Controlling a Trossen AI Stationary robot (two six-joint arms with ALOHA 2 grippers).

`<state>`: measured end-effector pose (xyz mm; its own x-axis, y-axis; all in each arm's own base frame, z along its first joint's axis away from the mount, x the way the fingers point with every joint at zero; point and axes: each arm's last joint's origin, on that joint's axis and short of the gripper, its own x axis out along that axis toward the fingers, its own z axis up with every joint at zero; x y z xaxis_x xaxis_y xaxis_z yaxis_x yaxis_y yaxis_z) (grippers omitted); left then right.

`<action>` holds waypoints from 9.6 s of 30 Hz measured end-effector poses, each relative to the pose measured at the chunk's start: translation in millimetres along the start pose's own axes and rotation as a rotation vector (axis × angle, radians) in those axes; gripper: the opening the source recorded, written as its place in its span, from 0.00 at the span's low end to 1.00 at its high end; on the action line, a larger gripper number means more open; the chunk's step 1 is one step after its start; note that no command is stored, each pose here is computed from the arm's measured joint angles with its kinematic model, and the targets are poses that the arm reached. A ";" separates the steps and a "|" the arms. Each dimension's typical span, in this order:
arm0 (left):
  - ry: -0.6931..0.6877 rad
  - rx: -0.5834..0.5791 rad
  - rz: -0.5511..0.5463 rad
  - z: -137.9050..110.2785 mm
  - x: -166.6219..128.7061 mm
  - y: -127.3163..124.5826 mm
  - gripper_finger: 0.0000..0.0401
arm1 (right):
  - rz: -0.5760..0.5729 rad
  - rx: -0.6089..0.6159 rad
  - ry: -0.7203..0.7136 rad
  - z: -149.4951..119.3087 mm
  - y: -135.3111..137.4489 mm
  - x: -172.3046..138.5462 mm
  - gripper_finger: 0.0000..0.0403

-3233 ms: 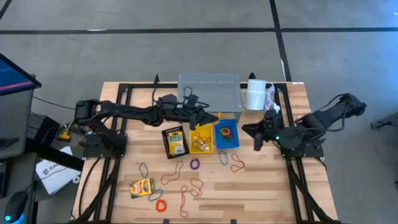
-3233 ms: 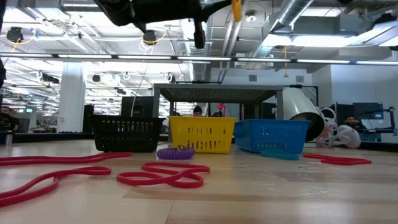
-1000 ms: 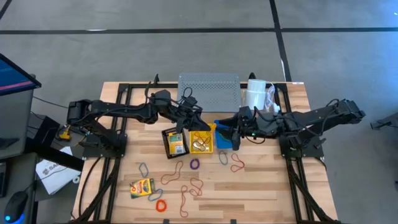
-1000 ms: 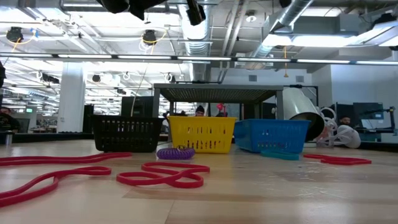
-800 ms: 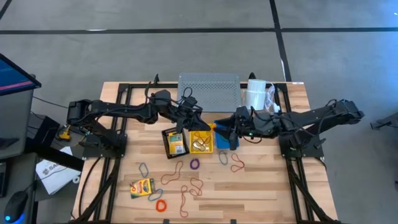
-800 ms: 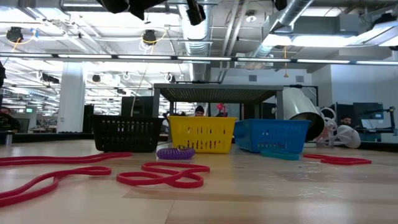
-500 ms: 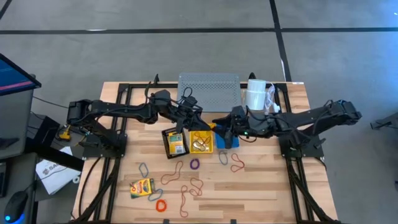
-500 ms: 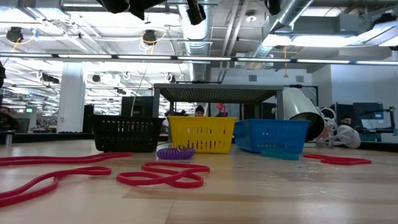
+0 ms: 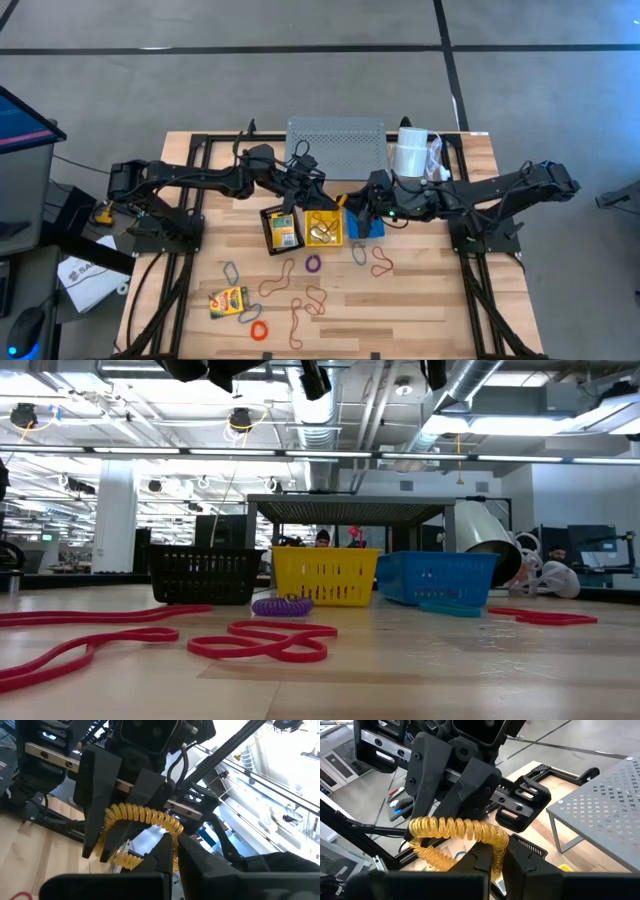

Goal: Pick & Place Office Desk Supplies
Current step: Put the yellow spring keychain into the blue basket, then put the red rubber band into the yellow basket

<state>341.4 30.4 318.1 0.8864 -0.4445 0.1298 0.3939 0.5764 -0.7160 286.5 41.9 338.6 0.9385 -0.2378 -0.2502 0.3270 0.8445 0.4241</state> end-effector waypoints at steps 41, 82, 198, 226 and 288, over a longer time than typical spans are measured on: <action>-0.085 0.489 0.337 18.1 -118.8 -120.4 0.10 | -0.235 0.153 0.324 6.5 -54.6 -113.6 0.02; 0.190 0.360 0.553 -24.9 -150.4 -129.5 0.01 | -0.286 0.122 0.995 -90.6 -135.9 56.0 0.01; 0.178 0.235 0.533 -39.7 -143.3 -106.7 0.01 | -0.467 -0.183 1.298 -200.7 -73.5 36.0 0.02; 0.149 0.249 0.515 -37.1 -141.9 -108.5 0.01 | -0.133 0.028 1.015 -122.9 -26.3 -18.3 0.00; 0.102 0.323 0.417 -27.8 -124.1 -105.1 0.01 | -0.093 0.034 0.551 -46.5 -73.3 126.5 0.00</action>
<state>183.3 6.0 358.2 0.9618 -0.1874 -0.1995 0.0819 0.8926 -0.4433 376.1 -27.8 235.4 0.7121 -0.0163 -0.7019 0.4174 0.8138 0.4044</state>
